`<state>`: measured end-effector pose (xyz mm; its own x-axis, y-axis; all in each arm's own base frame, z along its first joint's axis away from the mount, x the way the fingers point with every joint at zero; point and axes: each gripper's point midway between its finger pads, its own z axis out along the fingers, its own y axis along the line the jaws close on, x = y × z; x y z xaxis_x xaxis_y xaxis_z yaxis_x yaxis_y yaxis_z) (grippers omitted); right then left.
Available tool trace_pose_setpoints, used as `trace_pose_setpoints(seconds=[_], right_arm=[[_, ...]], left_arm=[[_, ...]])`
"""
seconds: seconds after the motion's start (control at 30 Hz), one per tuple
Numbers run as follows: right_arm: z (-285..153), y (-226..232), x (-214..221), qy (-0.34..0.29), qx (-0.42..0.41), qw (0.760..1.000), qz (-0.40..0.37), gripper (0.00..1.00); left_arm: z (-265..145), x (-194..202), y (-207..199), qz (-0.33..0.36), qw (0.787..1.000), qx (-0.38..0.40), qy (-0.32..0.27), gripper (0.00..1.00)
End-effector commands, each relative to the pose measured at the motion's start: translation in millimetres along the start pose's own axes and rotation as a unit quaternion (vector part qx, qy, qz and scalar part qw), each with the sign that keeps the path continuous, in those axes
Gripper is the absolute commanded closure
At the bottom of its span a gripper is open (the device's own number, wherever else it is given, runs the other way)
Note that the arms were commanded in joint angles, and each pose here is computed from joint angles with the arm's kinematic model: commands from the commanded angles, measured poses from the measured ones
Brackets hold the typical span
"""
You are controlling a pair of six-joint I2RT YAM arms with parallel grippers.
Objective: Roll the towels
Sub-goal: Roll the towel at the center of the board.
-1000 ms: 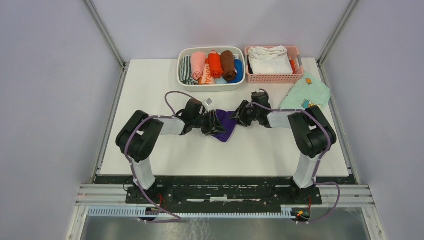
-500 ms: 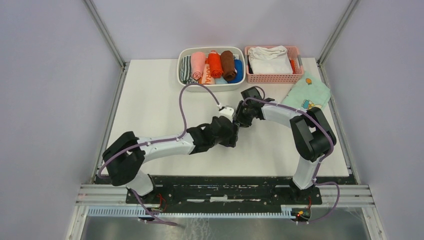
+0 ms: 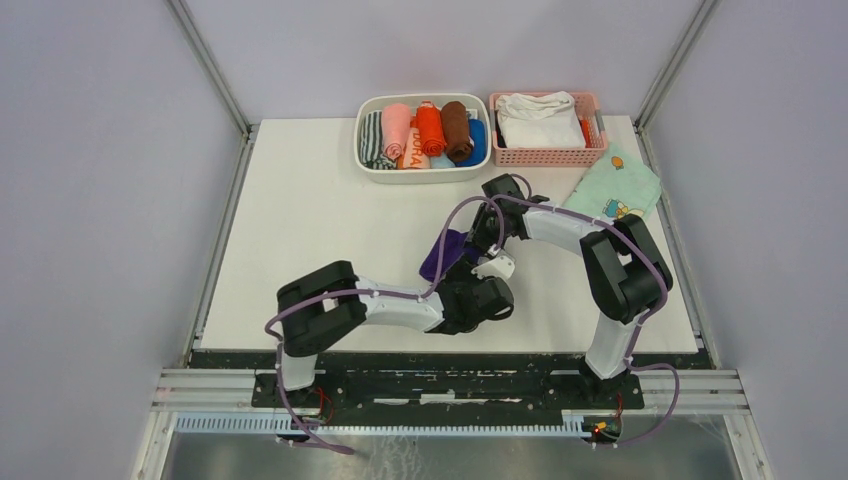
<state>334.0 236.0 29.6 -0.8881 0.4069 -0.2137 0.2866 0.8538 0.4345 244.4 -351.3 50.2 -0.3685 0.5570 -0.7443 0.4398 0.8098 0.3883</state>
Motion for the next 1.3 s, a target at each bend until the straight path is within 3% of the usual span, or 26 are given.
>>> trace_pose_setpoints(seconds=[0.0, 0.2, 0.33, 0.4, 0.57, 0.87, 1.07, 1.27], right_arm=[[-3, -3, 2, 0.004, 0.015, 1.0, -0.002, 0.52], [-7, 16, 0, 0.001, -0.039, 0.999, -0.021, 0.43], [-12, 27, -2, -0.006, -0.087, 0.996, -0.033, 0.36], [-17, 30, -7, -0.016, -0.115, 0.993, -0.031, 0.33], [-28, 31, -21, -0.037, -0.177, 0.983, -0.02, 0.24], [-21, 41, -25, -0.034, -0.268, 0.963, 0.019, 0.17], [-1, 29, -22, -0.03, -0.244, 0.969, 0.031, 0.2], [18, 15, -19, -0.016, -0.205, 0.978, 0.028, 0.33]], left_arm=[[6, -22, 9, 0.024, 0.998, -0.049, -0.028, 0.28], [8, -10, 7, 0.001, 1.0, -0.014, -0.01, 0.51], [9, -8, 12, -0.061, 0.997, 0.05, 0.005, 0.59], [6, -8, 8, -0.109, 0.987, 0.118, 0.016, 0.6], [4, -13, 21, -0.268, 0.928, 0.257, 0.03, 0.63], [9, -8, 34, -0.413, 0.828, 0.371, 0.08, 0.63], [20, 0, 29, -0.444, 0.796, 0.394, 0.119, 0.62], [26, 15, 27, -0.477, 0.767, 0.399, 0.155, 0.61]])
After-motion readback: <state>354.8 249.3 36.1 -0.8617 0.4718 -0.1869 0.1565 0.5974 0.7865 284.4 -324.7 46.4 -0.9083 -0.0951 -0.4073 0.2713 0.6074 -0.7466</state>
